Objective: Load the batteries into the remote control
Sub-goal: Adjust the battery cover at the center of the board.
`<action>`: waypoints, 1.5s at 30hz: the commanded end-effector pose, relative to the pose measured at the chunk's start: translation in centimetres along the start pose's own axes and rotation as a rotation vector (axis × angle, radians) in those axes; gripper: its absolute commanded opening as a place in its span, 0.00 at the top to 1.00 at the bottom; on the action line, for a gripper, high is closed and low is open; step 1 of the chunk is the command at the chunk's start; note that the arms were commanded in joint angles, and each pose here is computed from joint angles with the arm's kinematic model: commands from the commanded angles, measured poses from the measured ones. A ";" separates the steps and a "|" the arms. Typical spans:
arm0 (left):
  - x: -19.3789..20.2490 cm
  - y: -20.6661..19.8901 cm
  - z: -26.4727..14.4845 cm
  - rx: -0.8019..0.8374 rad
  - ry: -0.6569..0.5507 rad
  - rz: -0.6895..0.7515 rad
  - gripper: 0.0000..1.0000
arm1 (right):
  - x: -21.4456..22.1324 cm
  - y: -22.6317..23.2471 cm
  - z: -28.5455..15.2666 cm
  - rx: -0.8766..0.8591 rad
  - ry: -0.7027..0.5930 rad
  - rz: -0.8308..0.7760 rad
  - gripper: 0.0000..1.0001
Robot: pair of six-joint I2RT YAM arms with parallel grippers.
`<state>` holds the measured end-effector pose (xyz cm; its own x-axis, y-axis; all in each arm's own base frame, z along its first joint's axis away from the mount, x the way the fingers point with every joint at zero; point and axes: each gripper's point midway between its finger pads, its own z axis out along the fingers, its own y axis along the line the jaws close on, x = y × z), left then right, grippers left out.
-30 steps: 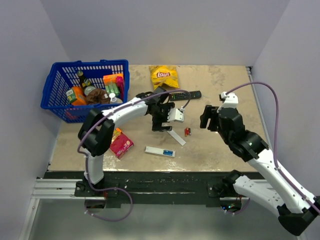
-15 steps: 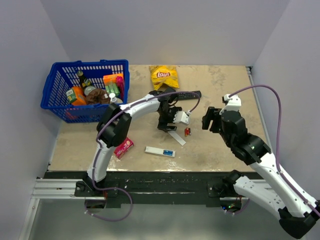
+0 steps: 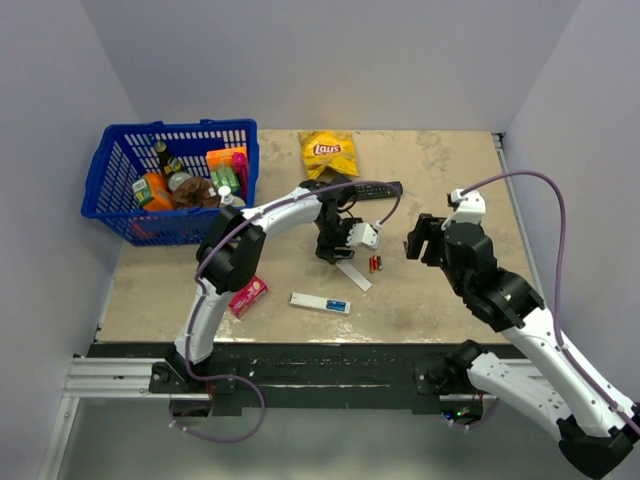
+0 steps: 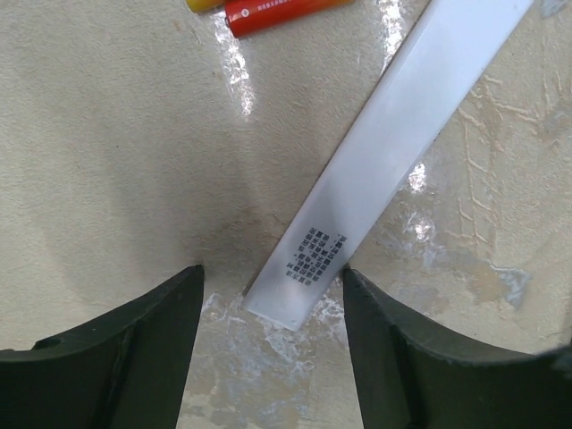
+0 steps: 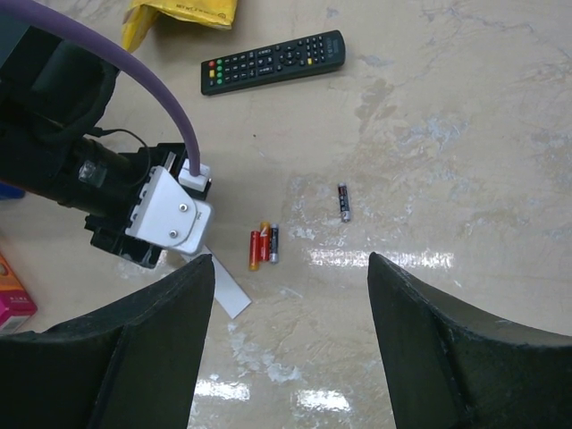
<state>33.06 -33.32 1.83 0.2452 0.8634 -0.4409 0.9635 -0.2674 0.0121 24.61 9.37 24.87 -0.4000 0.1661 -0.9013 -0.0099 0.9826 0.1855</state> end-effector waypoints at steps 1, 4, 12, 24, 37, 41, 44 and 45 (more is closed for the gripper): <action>2.1 -4.2 0.3 0.119 0.061 -0.094 0.34 | -0.3 0.0 0.2 0.009 -0.016 0.002 0.28; 2.1 -5.2 0.3 0.130 0.046 -0.116 0.40 | 0.0 0.2 0.5 0.005 -0.009 0.000 0.28; 2.4 -7.2 0.0 0.145 0.039 -0.198 0.61 | 0.4 0.8 1.0 -0.019 0.012 -0.008 0.28; 2.5 -8.5 -1.8 0.043 0.028 -0.346 0.69 | 1.8 2.6 1.3 -0.108 0.072 -0.005 0.29; -0.1 -5.8 -5.7 -0.237 -0.272 -0.697 0.30 | 8.9 5.6 3.0 -0.191 0.371 0.065 0.21; -0.2 -5.5 -7.9 -0.312 -0.390 -0.971 0.13 | 11.3 6.3 3.4 -0.213 0.471 0.080 0.21; -0.7 -5.9 -9.4 -0.357 -0.471 -1.101 0.01 | 12.6 6.5 4.1 -0.222 0.519 0.101 0.23; -1.0 -5.9 -10.5 -0.382 -0.500 -1.113 0.02 | 12.7 6.9 4.2 -0.242 0.525 0.113 0.23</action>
<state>27.32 -27.12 7.63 -0.5968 0.5307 -0.6019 0.7702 0.5892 -0.2441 23.33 17.07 13.71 -0.7801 0.1109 -0.6158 -0.1222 0.9382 0.3237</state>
